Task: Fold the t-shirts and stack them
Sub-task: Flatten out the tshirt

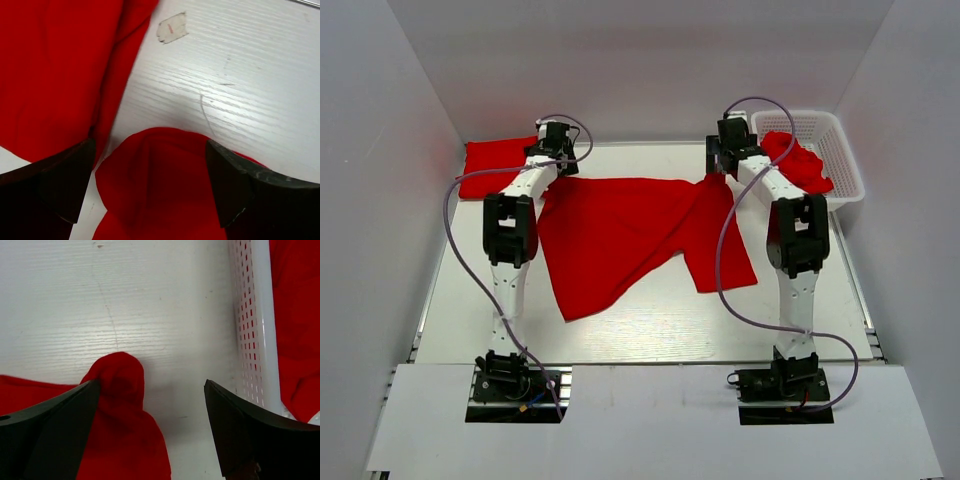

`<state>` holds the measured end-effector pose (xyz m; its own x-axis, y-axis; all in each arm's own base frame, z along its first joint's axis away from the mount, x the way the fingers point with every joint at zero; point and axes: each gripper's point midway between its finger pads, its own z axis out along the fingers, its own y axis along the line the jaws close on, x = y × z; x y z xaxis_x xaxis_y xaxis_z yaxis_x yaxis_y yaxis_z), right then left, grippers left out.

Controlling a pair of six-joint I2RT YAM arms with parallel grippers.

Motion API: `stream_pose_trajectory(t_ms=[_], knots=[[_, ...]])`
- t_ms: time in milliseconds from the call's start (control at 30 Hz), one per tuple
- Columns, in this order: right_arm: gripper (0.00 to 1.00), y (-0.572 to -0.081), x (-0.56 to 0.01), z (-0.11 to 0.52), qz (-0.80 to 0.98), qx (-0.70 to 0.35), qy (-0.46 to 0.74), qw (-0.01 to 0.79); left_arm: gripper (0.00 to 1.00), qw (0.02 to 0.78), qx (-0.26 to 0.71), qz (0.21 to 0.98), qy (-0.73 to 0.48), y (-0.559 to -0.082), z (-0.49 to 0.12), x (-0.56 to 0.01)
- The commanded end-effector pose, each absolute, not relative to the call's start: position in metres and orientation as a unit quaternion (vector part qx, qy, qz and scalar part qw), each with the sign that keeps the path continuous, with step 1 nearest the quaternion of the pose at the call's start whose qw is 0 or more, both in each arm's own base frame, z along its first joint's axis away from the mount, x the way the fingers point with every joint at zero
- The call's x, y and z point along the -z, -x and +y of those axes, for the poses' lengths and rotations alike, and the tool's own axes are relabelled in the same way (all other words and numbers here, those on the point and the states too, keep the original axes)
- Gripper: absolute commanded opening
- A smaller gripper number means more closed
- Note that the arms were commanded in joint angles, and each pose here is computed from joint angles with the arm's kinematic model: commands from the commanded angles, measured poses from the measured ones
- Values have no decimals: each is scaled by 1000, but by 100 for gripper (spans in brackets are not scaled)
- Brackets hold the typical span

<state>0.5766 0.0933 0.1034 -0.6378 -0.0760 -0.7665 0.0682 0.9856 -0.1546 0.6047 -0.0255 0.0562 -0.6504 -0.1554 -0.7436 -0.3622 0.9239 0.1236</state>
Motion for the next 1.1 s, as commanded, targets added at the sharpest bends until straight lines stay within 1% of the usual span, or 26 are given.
stream_pose_trajectory(t_ms=[0, 33, 67, 133, 167, 233, 267, 300, 333, 367, 400, 433, 467, 500, 533, 567, 600, 633, 667, 700, 733, 767, 800, 833, 967, 1067], knots=[[90, -573, -162, 102, 887, 55, 22, 458, 100, 449, -81, 884, 101, -610, -43, -141], [90, -567, -164, 103, 890, 51, 25, 452, 100, 470, -62, 875, 99, -608, -48, -172], [90, -559, -184, 109, 885, 29, 28, 463, 100, 464, -59, 879, 88, -599, -49, -175], [90, -544, -183, 109, 893, 21, 32, 449, 100, 468, -41, 880, 72, -588, -55, -192], [90, -528, -191, 112, 893, 5, 39, 448, 100, 470, -35, 879, 70, -575, -54, -207], [90, -515, -191, 111, 897, -1, 40, 440, 100, 443, -14, 895, 58, -554, -61, -208], [90, -499, -193, 107, 898, 0, 42, 438, 100, 432, -7, 900, 53, -545, -63, -211], [90, -492, -191, 107, 900, -5, 38, 434, 100, 418, -4, 907, 59, -528, -58, -221], [90, -483, -200, 102, 899, -5, 33, 436, 100, 395, 4, 916, 63, -513, -60, -212], [90, -472, -188, 100, 906, -4, 32, 422, 100, 382, 9, 922, 59, -499, -61, -210], [90, -456, -197, 100, 904, -15, 25, 427, 100, 375, 19, 925, 56, -487, -68, -209], [90, -444, -181, 96, 912, -12, 24, 410, 100, 372, 16, 926, 54, -462, -67, -206], [90, -437, -182, 97, 910, -19, 19, 413, 100, 376, 19, 924, 59, -450, -66, -206], [90, -416, -176, 95, 913, -31, 14, 406, 100, 375, 39, 924, 63, -438, -70, -204], [90, -411, -176, 93, 912, -34, 6, 408, 100, 341, 47, 936, 72, -414, -71, -176], [90, -404, -175, 92, 913, -37, -6, 407, 100, 356, 68, 927, 92, -399, -74, -188], [90, -386, -170, 87, 915, -37, -11, 402, 100, 353, 76, 927, 101, -387, -74, -184], [90, -363, -164, 87, 915, -58, -32, 399, 100, 319, 98, 937, 101, -338, -80, -153], [90, -363, -164, 87, 915, -58, -32, 399, 100, 319, 98, 937, 101, -337, -80, -153], [90, -361, -165, 90, 911, -69, -40, 405, 100, 334, 106, 930, 106, -324, -78, -162], [90, -345, -159, 90, 910, -82, -46, 403, 100, 305, 110, 939, 112, -302, -78, -138], [90, -341, -160, 88, 905, -86, -55, 413, 100, 290, 119, 943, 115, -281, -79, -124], [90, -342, -161, 89, 903, -87, -56, 416, 100, 281, 128, 945, 108, -277, -85, -123], [90, -334, -159, 85, 901, -87, -59, 420, 100, 261, 134, 949, 113, -257, -85, -109], [90, -322, -152, 78, 899, -77, -70, 425, 100, 205, 154, 959, 121, -205, -89, -75], [90, -318, -141, 75, 904, -72, -76, 414, 100, 202, 173, 956, 122, -197, -96, -72]])
